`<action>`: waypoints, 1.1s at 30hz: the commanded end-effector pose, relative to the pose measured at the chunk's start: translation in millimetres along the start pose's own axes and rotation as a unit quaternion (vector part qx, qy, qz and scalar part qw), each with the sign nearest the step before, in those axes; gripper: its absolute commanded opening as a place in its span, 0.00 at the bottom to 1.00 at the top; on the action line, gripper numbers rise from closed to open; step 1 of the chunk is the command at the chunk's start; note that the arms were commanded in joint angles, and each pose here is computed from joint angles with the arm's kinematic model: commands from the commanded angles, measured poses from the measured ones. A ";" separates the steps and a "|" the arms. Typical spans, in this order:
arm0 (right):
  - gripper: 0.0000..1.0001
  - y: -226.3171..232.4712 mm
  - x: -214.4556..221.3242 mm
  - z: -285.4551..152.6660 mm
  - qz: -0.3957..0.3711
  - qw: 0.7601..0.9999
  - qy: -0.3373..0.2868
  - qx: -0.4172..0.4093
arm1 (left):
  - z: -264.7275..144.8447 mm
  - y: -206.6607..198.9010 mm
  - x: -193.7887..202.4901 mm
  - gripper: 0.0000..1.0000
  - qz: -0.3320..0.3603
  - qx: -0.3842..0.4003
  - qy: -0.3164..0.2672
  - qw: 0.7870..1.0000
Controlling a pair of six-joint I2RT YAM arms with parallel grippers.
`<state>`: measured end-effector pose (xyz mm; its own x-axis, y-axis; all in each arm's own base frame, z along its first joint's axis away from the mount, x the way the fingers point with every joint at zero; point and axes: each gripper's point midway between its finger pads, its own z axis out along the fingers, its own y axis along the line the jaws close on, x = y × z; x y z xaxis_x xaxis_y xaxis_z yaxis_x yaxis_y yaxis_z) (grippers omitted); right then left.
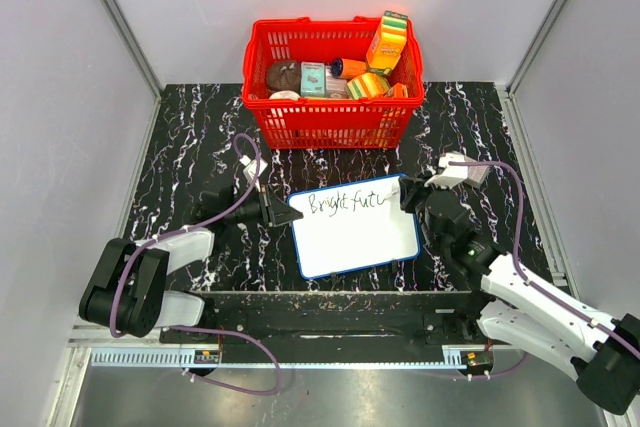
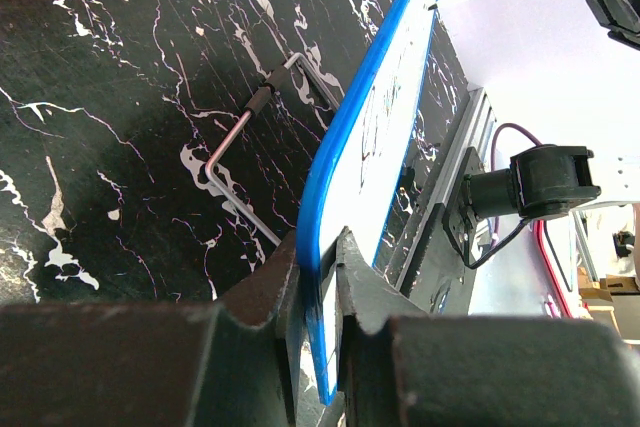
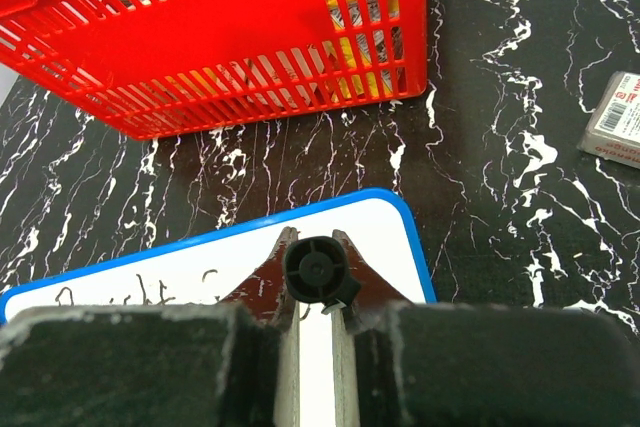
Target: Write a sentence on the whiteboard
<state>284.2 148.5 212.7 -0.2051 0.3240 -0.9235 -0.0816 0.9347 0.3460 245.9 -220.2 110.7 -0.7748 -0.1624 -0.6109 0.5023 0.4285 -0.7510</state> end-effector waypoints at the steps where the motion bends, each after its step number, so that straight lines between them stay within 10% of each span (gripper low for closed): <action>1: 0.00 -0.2 -27.0 4.2 0.005 0.999 -0.037 0.019 | 1.3 32.6 -5.2 0.00 0.038 -0.066 -0.016 0.997; 33: 0.00 -7.6 11.6 -2.0 0.000 1.000 0.014 0.004 | 2.0 32.4 -4.6 0.00 0.037 -0.064 -0.014 0.997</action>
<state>283.6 147.6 213.6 -0.1948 0.3327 -0.9227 -0.0852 0.9314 0.3539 246.2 -220.3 110.4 -0.7750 -0.1619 -0.6109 0.5030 0.4271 -0.7513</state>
